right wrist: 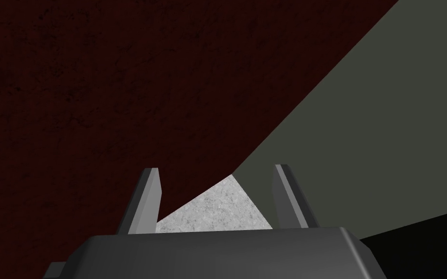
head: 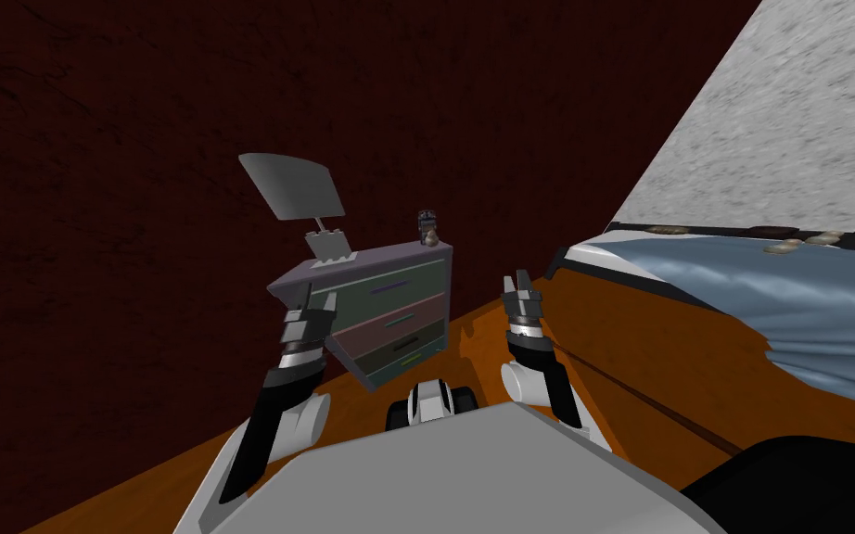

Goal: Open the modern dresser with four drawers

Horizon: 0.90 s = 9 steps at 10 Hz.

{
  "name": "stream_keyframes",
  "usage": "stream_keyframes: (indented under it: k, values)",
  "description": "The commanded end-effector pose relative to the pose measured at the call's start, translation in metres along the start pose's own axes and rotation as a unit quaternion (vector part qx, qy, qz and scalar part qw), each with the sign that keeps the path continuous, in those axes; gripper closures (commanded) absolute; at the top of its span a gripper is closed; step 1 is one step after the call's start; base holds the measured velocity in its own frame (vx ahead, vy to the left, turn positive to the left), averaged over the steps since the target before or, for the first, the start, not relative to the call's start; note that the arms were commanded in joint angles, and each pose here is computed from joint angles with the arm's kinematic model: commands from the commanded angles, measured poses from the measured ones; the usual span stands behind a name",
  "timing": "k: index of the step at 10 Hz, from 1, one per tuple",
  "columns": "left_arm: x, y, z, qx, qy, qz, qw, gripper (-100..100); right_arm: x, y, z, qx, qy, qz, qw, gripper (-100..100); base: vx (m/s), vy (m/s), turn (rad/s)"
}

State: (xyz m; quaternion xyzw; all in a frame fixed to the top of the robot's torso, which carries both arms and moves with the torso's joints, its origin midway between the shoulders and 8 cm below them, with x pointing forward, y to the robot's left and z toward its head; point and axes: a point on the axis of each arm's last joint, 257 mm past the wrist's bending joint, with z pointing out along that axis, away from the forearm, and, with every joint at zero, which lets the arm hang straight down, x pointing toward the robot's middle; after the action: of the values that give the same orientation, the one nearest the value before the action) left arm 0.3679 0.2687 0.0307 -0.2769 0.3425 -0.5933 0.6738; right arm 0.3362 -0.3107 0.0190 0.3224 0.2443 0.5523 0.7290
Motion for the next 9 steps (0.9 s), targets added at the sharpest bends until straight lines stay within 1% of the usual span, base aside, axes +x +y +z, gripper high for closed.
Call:
stream_keyframes:
  k: [1, 3, 5, 7, 8, 9]
  values:
    - [-0.004, 0.016, 0.001, -0.026, -0.006, 0.001, 0.9996, -100, 0.000, 0.000, 0.000, 0.000, 0.000, 0.000, 1.0000, 0, 0.036, -0.061, 0.022]
    - [-0.008, 0.028, 0.000, -0.044, -0.012, 0.000, 0.9990, -100, 0.000, 0.000, 0.000, 0.000, 0.000, 0.000, 1.0000, 0, 0.026, -0.059, 0.023]
    - [-0.015, 0.049, -0.002, -0.079, -0.023, -0.002, 0.9966, -100, 0.000, 0.000, 0.000, 0.000, 0.000, 0.000, 1.0000, 0, 0.029, -0.086, 0.046]
    - [-0.018, 0.059, -0.003, -0.095, -0.028, -0.002, 0.9950, -100, 0.000, 0.000, 0.000, 0.000, 0.000, 0.000, 1.0000, 0, 0.027, -0.080, 0.028]
    - [-0.020, 0.069, -0.005, -0.112, -0.031, -0.002, 0.9932, -100, 0.000, 0.000, 0.000, 0.000, 0.000, 0.000, 1.0000, 0, 0.028, -0.063, 0.034]
    - [-0.022, 0.074, -0.006, -0.120, -0.033, -0.002, 0.9922, -100, 0.000, 0.000, 0.000, 0.000, 0.000, 0.000, 1.0000, 0, 0.032, -0.066, 0.032]
